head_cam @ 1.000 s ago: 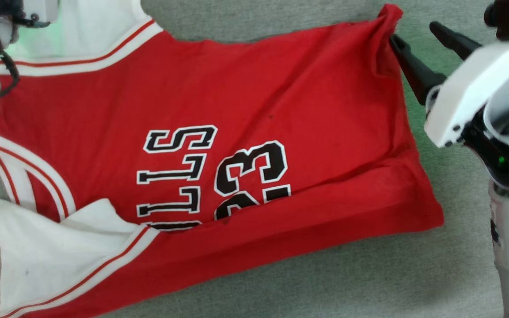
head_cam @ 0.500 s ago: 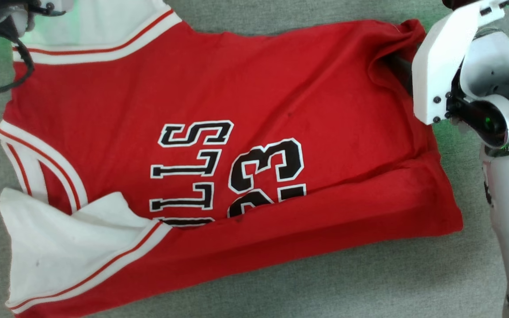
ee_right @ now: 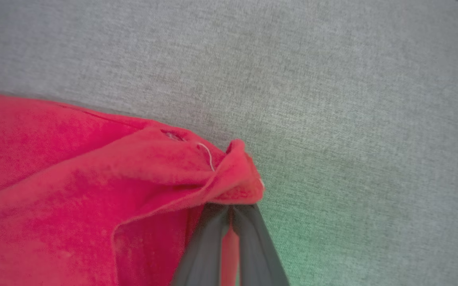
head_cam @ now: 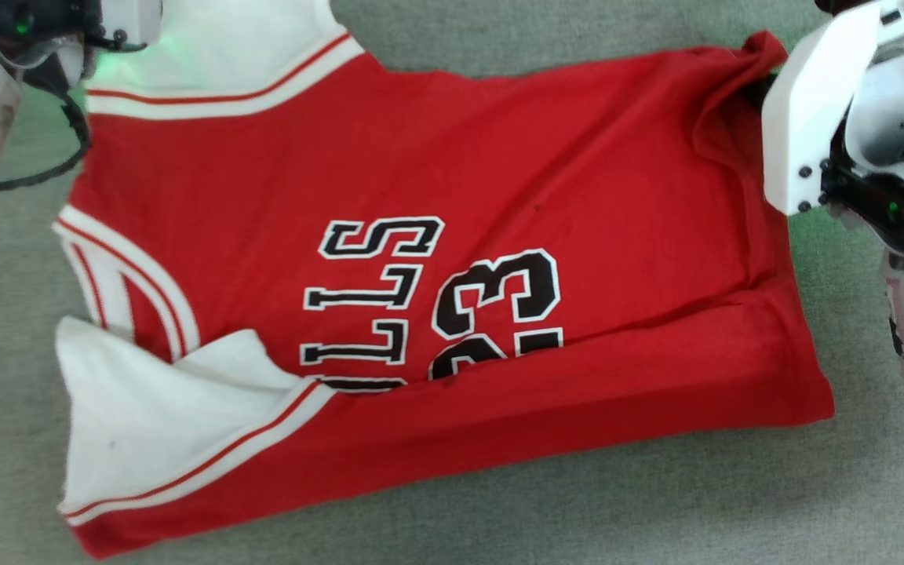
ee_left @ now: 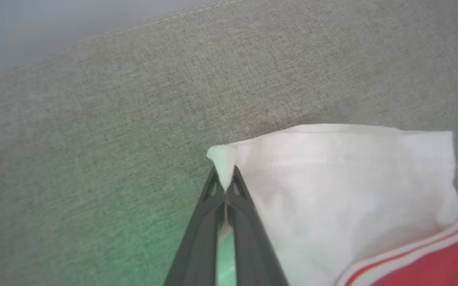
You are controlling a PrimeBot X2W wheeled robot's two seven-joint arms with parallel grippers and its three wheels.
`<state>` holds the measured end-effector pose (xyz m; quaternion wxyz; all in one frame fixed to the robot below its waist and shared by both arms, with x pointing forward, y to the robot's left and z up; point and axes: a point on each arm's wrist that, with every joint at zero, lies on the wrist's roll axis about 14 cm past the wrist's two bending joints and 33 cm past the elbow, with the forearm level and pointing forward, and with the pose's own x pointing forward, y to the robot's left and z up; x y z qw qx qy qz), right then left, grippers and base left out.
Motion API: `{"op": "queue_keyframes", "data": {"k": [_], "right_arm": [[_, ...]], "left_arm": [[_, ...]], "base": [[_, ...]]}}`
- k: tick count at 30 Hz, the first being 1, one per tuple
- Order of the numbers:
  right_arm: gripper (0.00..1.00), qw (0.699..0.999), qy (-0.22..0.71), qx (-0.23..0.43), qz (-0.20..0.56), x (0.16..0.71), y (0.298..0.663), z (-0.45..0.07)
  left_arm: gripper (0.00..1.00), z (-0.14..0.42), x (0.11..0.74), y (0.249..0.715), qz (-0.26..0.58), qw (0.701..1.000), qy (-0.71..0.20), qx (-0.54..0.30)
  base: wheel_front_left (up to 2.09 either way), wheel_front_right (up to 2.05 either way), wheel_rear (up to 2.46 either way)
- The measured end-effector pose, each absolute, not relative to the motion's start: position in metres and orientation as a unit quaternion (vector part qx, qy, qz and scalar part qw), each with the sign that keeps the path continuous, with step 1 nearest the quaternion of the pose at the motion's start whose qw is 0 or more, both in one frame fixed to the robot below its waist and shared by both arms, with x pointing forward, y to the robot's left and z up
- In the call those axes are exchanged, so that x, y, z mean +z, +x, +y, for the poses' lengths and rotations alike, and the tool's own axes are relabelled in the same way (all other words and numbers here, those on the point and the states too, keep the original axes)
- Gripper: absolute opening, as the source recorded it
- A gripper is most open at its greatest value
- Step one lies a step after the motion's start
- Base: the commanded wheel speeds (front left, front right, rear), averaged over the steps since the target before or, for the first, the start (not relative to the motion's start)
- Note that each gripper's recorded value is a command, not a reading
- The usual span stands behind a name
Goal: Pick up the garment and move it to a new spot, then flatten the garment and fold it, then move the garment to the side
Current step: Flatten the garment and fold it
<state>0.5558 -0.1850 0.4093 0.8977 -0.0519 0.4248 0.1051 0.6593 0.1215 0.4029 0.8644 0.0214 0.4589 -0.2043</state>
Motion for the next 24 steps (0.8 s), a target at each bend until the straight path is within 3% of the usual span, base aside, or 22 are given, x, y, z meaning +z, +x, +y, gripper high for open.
{"op": "queue_keyframes", "data": {"k": [11, 24], "right_arm": [[0.0, 0.915, -0.053, 0.105, 0.387, 0.435, 0.54, -0.193], [0.0, 0.916, -0.036, 0.139, 0.375, 0.456, 0.481, -0.181]], "left_arm": [[0.0, 0.144, 0.48, 0.638, 0.4, 0.893, 0.034, -0.203], [0.0, 0.183, 0.515, 0.531, 0.388, 0.895, 0.078, -0.205]], "base": [[0.0, 0.0, 0.0], [0.0, 0.0, 0.0]]}}
